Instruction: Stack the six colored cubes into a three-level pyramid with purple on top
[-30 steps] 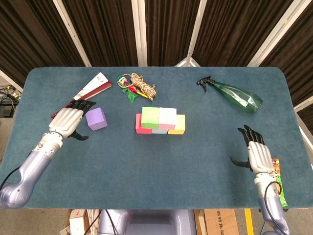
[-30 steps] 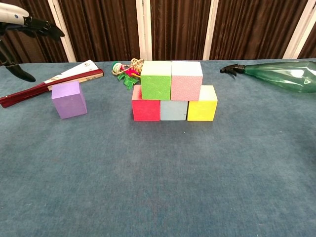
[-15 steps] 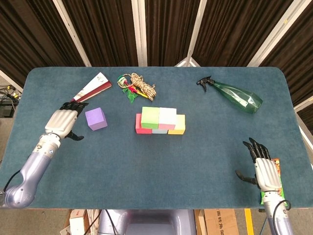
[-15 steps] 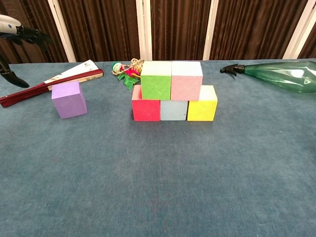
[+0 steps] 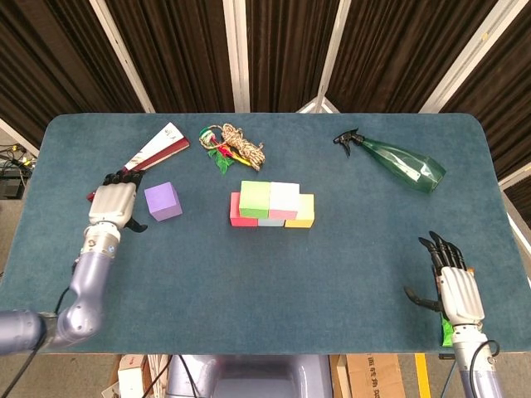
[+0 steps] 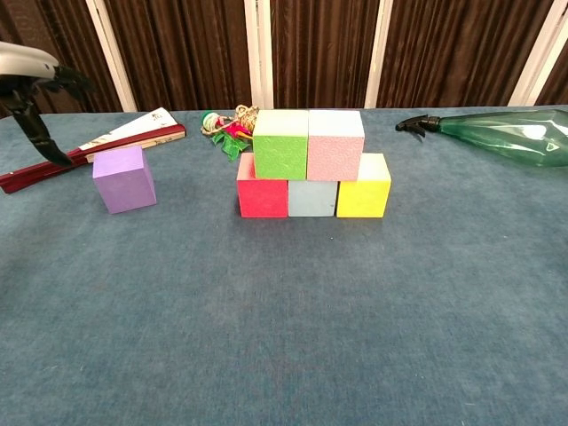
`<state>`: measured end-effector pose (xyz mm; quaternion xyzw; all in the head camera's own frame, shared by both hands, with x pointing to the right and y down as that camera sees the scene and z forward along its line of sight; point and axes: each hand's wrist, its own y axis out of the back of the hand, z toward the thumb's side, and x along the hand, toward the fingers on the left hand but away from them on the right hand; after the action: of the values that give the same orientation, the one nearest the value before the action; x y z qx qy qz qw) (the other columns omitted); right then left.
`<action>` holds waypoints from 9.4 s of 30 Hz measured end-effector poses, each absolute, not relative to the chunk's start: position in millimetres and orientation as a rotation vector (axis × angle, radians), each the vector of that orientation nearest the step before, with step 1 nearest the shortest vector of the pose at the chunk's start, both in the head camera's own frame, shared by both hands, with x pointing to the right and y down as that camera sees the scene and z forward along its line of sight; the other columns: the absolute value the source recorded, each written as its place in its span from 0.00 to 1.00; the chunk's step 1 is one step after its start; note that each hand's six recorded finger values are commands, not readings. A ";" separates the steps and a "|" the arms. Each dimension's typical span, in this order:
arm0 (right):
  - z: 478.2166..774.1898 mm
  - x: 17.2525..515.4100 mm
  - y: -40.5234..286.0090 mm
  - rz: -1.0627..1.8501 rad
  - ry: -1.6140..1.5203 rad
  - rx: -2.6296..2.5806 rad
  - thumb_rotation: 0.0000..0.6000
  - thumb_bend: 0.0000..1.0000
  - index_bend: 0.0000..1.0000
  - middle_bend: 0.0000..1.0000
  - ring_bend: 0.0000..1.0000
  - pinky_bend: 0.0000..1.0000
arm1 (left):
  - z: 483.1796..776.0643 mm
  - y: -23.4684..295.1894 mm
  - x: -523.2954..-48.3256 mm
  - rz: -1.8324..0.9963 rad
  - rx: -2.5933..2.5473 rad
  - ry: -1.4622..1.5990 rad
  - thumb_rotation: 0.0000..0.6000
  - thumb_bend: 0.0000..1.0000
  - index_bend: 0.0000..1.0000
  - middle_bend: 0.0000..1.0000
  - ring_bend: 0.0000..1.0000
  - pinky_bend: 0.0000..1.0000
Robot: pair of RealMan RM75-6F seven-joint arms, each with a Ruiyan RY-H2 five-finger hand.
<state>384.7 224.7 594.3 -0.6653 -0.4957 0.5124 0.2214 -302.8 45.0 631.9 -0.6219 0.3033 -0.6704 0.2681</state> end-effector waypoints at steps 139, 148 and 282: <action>575.8 418.7 222.4 1.430 -1.317 -1.555 1.00 0.25 0.14 0.05 0.05 0.00 | 615.8 -41.8 -264.7 -1.632 -1.804 0.942 1.00 0.42 0.37 0.41 0.00 0.03; 581.9 421.7 221.3 1.463 -1.309 -1.542 1.00 0.25 0.14 0.05 0.05 0.00 | 584.4 -61.1 -227.0 -1.489 -1.861 0.923 1.00 0.39 0.33 0.38 0.00 0.03; 580.9 437.8 213.5 1.480 -1.380 -1.510 1.00 0.25 0.14 0.05 0.05 0.00 | 586.3 -28.7 -42.1 -1.461 -1.873 0.667 1.00 0.25 0.20 0.28 0.00 0.03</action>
<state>437.8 213.5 580.9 -0.5699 -0.5207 0.5585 0.3036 -42.1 -28.7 586.3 -0.7165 0.2553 -0.5588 0.3305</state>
